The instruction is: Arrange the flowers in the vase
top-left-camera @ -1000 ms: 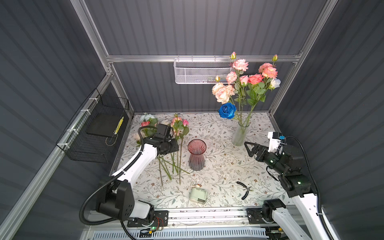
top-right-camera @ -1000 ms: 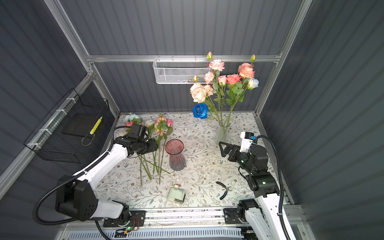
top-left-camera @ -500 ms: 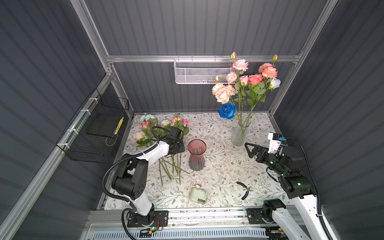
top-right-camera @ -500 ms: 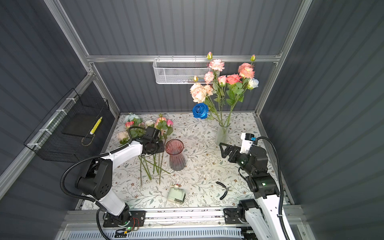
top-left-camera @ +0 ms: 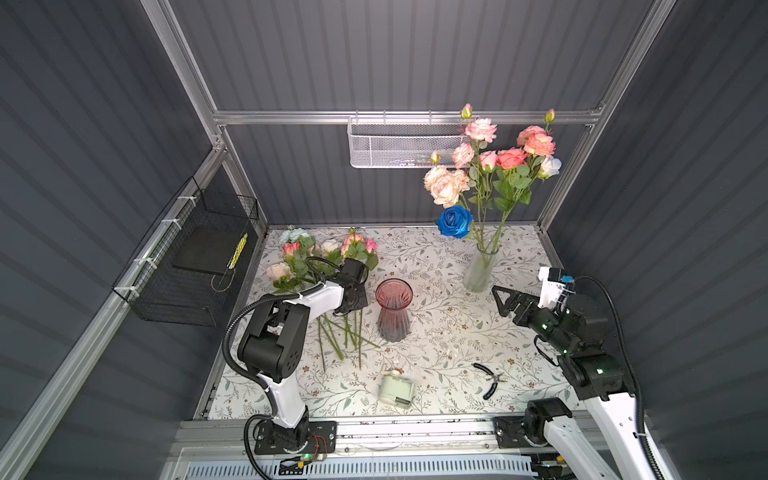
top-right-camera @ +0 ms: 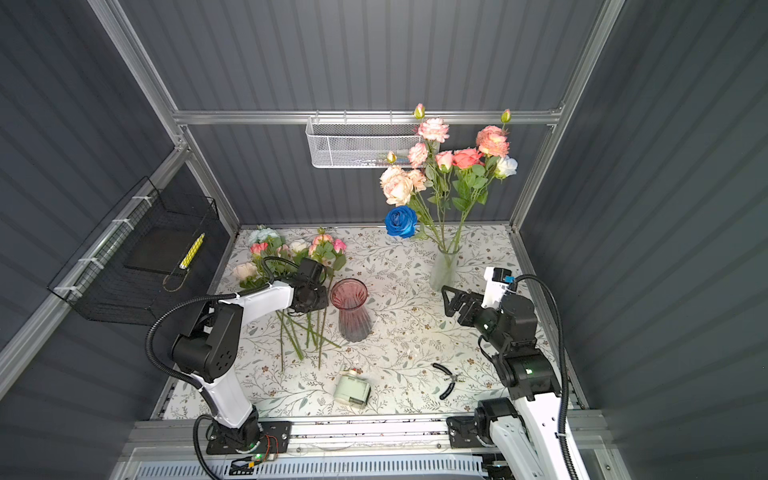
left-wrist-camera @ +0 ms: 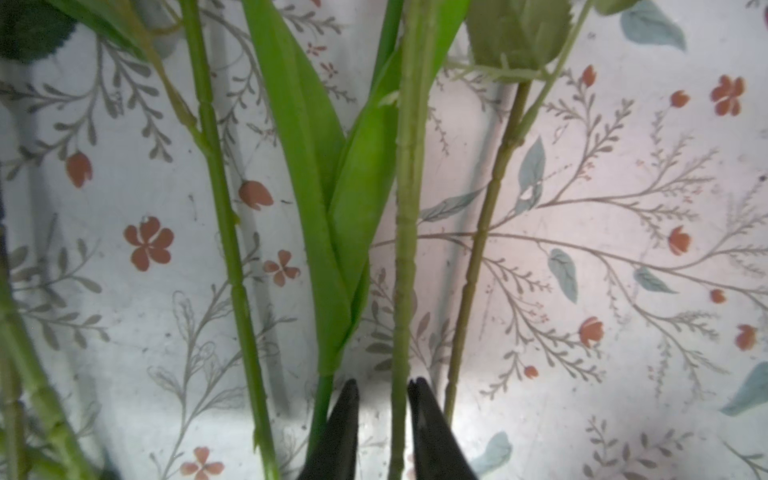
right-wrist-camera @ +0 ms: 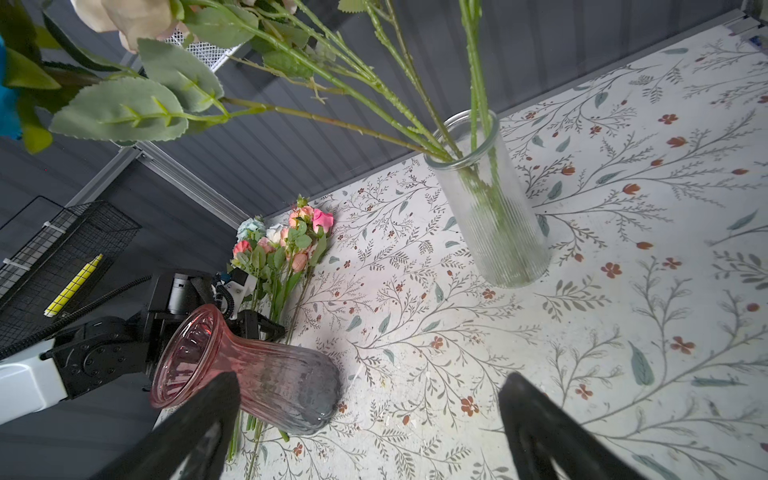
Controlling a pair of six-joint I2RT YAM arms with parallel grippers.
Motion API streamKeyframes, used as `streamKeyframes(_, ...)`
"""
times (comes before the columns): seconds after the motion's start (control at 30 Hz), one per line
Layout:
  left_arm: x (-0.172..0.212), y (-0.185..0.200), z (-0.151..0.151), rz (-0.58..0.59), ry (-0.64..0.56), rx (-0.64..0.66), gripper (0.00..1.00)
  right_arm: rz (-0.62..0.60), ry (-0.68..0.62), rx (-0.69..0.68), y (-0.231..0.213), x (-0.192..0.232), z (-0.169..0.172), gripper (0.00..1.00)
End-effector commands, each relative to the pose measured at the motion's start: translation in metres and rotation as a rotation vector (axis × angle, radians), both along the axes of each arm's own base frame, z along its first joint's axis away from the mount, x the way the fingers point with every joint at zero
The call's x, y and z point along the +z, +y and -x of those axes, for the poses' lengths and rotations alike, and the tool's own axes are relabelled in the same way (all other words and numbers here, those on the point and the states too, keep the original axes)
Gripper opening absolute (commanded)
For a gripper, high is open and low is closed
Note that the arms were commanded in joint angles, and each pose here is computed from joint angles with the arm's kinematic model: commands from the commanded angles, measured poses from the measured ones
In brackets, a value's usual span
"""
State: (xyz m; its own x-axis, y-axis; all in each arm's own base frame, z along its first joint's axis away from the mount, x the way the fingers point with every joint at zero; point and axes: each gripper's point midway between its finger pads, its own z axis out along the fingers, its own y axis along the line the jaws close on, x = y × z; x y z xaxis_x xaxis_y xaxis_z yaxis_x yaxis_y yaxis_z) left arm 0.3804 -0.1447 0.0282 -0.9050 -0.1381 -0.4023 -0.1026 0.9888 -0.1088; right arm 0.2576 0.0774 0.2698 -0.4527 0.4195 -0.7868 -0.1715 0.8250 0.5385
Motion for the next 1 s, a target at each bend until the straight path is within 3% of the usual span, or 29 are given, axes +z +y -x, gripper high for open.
streamKeyframes(0.0,0.006,0.002,-0.012,-0.01,-0.038,0.015,0.14,0.023,0.011,-0.003,-0.002,-0.005,0.003,0.99)
streamKeyframes(0.1,0.02,0.002,-0.015,0.004,-0.083,0.022,0.01,0.027,0.009,-0.009,-0.003,-0.004,0.004,0.99)
streamKeyframes(0.23,0.075,0.004,-0.018,0.055,-0.234,0.045,0.0,0.029,0.006,-0.012,-0.004,-0.004,0.005,0.99)
streamKeyframes(0.5,0.262,-0.011,0.02,0.12,-0.713,-0.025,0.0,0.02,0.0,-0.005,-0.002,-0.004,0.003,0.99)
streamKeyframes(0.6,0.317,-0.03,0.035,0.208,-0.849,-0.086,0.0,0.011,0.003,0.002,0.0,-0.003,0.001,0.99)
streamKeyframes(0.77,0.374,-0.072,0.052,0.338,-0.991,-0.216,0.0,-0.002,0.008,0.007,0.002,-0.003,-0.001,0.99)
streamKeyframes(0.97,0.391,-0.107,0.049,0.387,-1.098,-0.292,0.0,-0.01,0.002,0.007,0.002,0.001,-0.001,0.99)
